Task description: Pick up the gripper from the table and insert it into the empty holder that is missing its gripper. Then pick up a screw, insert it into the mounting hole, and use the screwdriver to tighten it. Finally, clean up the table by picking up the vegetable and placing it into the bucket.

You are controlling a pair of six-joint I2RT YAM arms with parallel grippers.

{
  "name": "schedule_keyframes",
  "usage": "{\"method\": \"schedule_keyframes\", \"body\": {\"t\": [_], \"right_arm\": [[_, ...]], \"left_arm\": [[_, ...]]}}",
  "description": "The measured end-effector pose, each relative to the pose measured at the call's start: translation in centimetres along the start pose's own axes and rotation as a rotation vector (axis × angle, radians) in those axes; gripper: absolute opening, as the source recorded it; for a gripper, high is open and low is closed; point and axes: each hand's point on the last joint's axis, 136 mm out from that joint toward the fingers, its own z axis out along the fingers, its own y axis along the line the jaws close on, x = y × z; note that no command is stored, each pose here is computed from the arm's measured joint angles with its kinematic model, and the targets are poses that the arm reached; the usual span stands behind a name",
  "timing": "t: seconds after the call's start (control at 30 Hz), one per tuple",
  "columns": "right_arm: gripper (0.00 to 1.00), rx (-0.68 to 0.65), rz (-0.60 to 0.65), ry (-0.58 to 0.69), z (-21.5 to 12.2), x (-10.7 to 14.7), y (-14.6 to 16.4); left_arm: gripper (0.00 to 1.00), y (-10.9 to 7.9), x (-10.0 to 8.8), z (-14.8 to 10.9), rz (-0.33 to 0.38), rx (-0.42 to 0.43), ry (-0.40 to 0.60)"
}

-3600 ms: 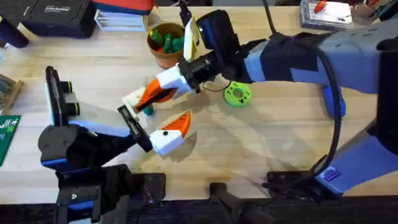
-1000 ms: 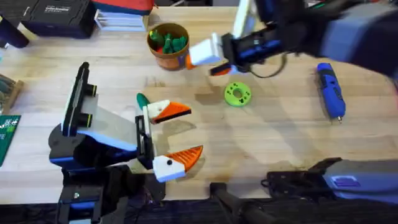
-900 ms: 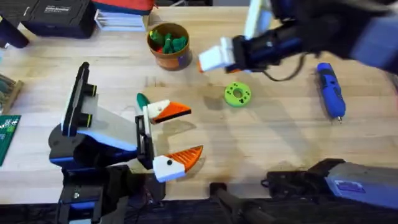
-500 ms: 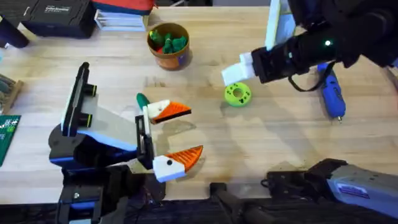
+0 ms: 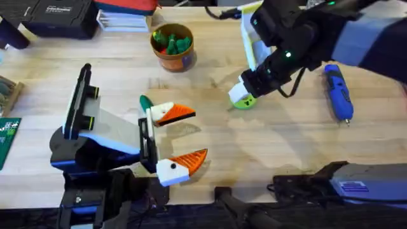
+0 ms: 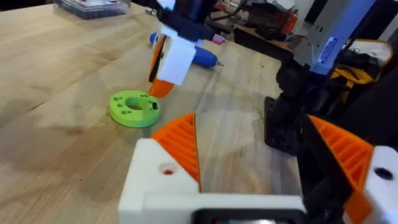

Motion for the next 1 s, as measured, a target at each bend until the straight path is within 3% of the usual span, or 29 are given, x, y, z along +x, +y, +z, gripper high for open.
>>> {"method": "schedule_keyframes", "body": {"t": [0.27,0.57,0.77,1.0], "right_arm": [[0.387,0.068,0.003,0.060,1.4,0.6,-1.3],[0.312,0.077,-0.001,0.159,4.2,1.4,-1.6],[0.016,0.093,-0.005,0.166,4.6,1.4,-1.9],[0.008,0.133,-0.008,0.190,4.2,1.9,-2.5]], "left_arm": [[0.986,0.0,0.0,0.0,0.000,0.000,0.000],[0.986,0.0,0.0,0.0,0.000,0.000,0.000],[0.986,0.0,0.0,0.0,0.000,0.000,0.000],[0.986,0.0,0.0,0.0,0.000,0.000,0.000]]}}
